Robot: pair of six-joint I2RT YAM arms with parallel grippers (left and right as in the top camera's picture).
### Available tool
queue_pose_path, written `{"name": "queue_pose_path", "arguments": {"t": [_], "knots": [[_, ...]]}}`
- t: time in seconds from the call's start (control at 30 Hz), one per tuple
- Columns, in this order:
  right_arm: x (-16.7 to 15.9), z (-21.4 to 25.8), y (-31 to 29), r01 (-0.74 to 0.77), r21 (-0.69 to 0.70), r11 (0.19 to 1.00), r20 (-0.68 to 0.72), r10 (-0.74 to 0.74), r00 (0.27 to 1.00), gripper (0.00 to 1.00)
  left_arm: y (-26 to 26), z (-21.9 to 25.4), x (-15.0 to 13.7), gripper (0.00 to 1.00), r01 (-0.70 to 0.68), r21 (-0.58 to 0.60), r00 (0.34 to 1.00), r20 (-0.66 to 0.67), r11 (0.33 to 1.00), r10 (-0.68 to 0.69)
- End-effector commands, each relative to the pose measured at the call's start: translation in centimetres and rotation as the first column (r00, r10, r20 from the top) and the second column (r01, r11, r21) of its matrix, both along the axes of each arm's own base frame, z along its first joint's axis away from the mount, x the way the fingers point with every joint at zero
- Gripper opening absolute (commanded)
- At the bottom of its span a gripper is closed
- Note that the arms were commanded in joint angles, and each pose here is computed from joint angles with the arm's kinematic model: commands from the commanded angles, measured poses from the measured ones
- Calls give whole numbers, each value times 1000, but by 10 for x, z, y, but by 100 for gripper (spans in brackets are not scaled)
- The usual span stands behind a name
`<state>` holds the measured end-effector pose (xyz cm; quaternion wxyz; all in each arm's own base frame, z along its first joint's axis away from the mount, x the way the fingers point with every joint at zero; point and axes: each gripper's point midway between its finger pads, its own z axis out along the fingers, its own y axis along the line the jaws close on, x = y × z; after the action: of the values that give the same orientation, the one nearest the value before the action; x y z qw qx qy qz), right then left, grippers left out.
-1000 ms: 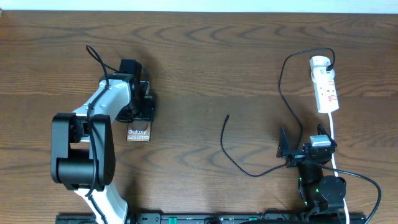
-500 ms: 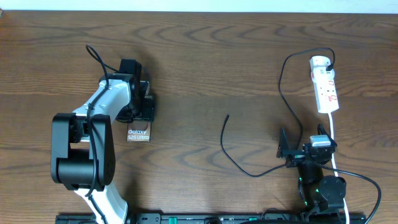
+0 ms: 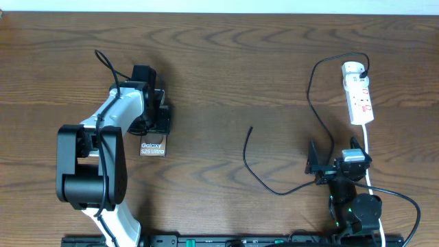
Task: Plug charger to phone and switch on socket
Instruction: 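Close the left gripper on the phone's top edge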
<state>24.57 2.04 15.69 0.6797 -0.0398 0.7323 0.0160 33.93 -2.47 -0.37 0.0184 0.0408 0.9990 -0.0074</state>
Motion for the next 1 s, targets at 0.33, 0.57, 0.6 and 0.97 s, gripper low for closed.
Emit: {"name": "queue_pose_path", "arguments": {"t": [0.33,0.57,0.6,0.97], "knots": [[0,0,0,4,13,1000,-1,-4,1000,99,1,-17,-18,8,2,3,998,-67,1000,-2],[0,0,0,4,13,1000,-1,-4,1000,99,1,-17,-18,7,2,2,998,-67,1000,-2],[0,0,0,4,13,1000,-1,-4,1000,99,1,-17,-18,8,2,2,998,-67,1000,-2],[0,0,0,4,13,1000,-1,-4,1000,99,1,-17,-18,7,2,2,998,-67,1000,-2]]}}
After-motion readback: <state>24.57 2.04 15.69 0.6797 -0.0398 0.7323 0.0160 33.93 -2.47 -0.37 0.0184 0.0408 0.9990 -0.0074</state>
